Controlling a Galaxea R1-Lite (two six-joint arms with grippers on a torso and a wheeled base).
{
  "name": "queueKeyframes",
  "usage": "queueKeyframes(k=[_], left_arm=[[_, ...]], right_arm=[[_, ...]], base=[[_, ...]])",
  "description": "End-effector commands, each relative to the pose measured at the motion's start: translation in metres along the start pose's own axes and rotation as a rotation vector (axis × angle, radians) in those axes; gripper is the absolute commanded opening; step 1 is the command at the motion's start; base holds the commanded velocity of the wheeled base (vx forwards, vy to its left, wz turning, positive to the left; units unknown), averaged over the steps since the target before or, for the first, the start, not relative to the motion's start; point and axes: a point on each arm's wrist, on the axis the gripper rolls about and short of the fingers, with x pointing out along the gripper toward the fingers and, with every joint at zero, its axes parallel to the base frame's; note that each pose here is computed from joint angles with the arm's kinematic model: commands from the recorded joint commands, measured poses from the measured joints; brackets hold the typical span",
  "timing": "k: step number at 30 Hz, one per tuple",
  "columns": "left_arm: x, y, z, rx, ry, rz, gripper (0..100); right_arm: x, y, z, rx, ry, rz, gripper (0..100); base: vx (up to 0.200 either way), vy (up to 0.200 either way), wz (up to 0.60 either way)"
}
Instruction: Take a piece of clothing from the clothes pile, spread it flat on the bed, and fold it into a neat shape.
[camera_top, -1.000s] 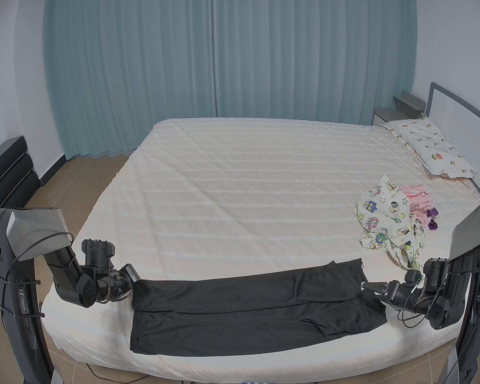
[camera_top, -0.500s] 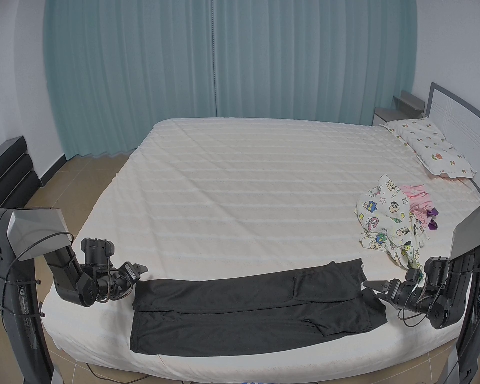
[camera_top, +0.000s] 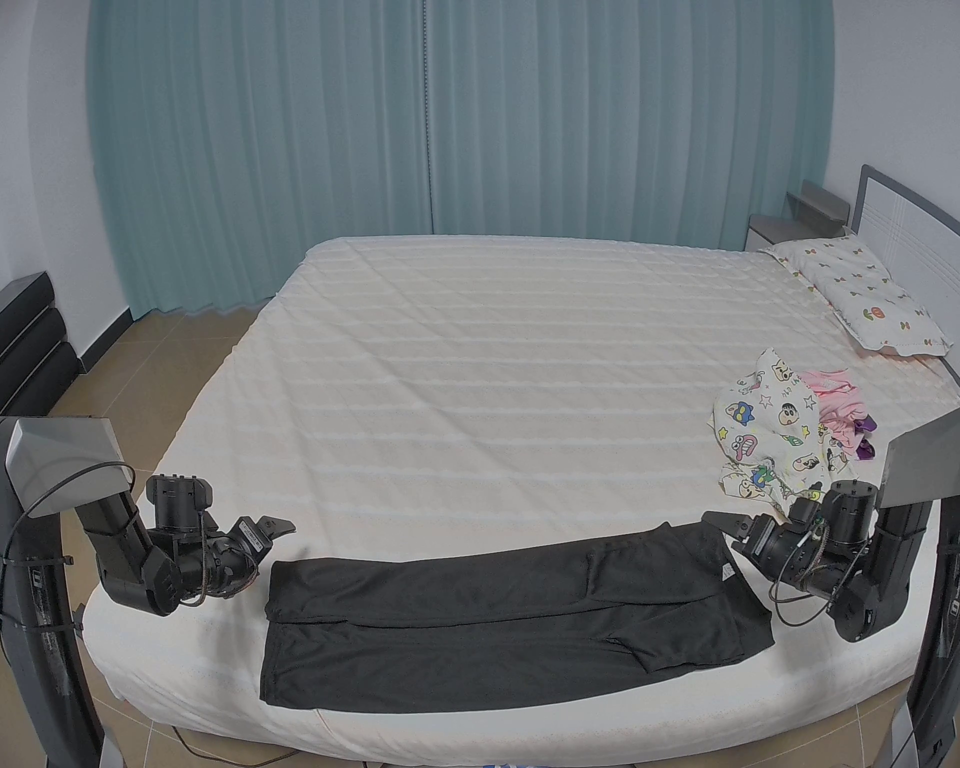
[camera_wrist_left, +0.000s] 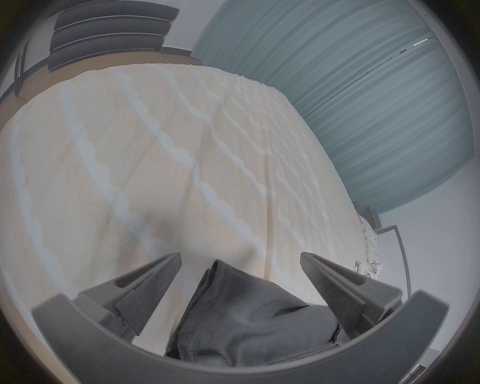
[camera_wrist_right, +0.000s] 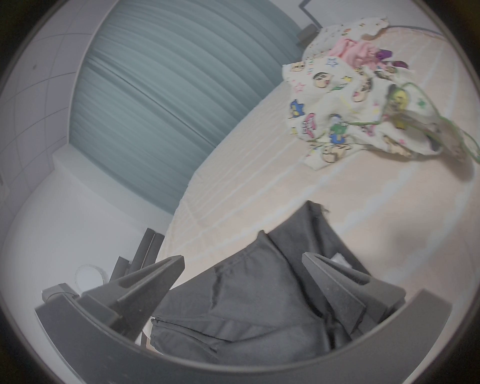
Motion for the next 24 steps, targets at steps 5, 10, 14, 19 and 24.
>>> queueKeyframes(k=[5, 10, 14, 19, 24], left_arm=[[-0.001, 0.001, 0.001, -0.005, 0.000, -0.002, 100], [-0.001, 0.001, 0.001, -0.004, -0.001, -0.003, 100], [-0.001, 0.001, 0.001, -0.004, -0.001, -0.003, 100], [-0.001, 0.001, 0.001, -0.004, -0.001, -0.003, 100], [-0.001, 0.001, 0.001, -0.004, -0.001, -0.003, 100]], right_arm=[[0.055, 0.006, 0.002, -0.083, 0.104, -0.012, 100], [0.065, -0.001, -0.001, -0.103, 0.125, -0.032, 100], [0.072, -0.003, -0.008, -0.133, 0.147, -0.030, 100], [0.075, -0.007, -0.012, -0.145, 0.174, -0.049, 100], [0.075, -0.011, -0.011, -0.191, 0.195, -0.066, 100]], base=[[0.000, 0.000, 0.00], [0.000, 0.000, 0.00], [0.000, 0.000, 0.00], [0.000, 0.000, 0.00], [0.000, 0.000, 0.00]])
